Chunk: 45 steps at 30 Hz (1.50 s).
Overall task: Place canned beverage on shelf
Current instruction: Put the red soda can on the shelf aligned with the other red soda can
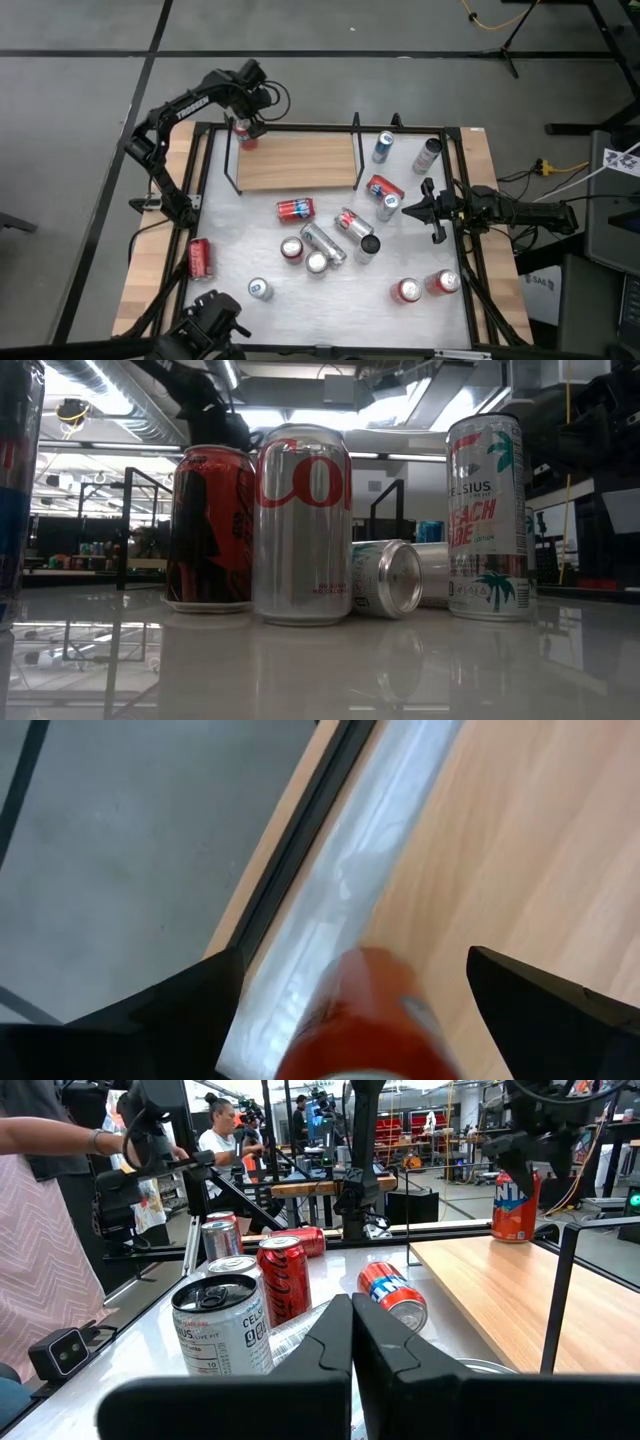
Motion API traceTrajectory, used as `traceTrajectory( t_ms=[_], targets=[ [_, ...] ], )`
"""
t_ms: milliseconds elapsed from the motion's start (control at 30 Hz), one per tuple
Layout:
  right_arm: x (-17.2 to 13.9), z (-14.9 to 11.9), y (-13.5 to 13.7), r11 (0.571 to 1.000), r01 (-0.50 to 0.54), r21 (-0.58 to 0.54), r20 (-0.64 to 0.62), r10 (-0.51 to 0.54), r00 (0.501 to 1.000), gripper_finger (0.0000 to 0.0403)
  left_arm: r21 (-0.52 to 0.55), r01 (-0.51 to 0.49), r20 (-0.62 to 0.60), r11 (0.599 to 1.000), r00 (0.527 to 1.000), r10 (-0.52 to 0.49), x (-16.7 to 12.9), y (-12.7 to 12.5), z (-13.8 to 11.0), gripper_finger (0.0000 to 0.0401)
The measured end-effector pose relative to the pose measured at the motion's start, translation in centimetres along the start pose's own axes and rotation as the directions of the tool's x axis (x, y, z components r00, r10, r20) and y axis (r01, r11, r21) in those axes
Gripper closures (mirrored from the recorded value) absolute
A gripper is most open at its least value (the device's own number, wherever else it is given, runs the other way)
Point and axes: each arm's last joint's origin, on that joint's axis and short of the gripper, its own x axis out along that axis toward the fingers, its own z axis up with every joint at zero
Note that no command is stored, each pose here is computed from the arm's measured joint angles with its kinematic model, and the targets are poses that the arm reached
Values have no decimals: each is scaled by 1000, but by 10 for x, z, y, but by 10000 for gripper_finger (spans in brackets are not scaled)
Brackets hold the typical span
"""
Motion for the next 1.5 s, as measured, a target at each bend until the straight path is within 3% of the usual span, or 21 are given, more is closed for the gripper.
traceTrajectory(
  t_ms=[300, 533, 767, 933, 1067, 1333, 1500],
  targets=[
    [0, 0, 0, 1000, 0, 0, 0, 0, 1000, 403, 73, 4, 44, 997, 999, -7, -3, -21, 14, 28],
    [0, 0, 0, 1000, 0, 0, 0, 0, 1000, 403, 148, -9, 132, 989, 991, -11, -25, -44, 35, 28],
    [0, 2, 0, 1000, 1, 0, 17, -1, 1000, 403, 245, -13, 223, 969, 974, -44, -50, -81, 55, 28],
    [0, 5, -1, 996, 48, 78, 55, -52, 997, 397, 240, 23, 247, 970, 965, -84, -58, -111, 61, 28],
    [0, 9, -1, 992, 43, 119, 93, -54, 994, 370, 266, 51, 250, 963, 961, -120, -62, -136, 62, 28],
    [-1, 9, -1, 989, 39, 143, 101, -53, 993, 276, 332, 103, 251, 938, 949, -193, -71, -187, 60, 28],
    [-1, 9, -1, 989, 37, 143, 100, -52, 994, 245, 334, 144, 239, 931, 943, -231, -76, -214, 54, 28]
  ],
)
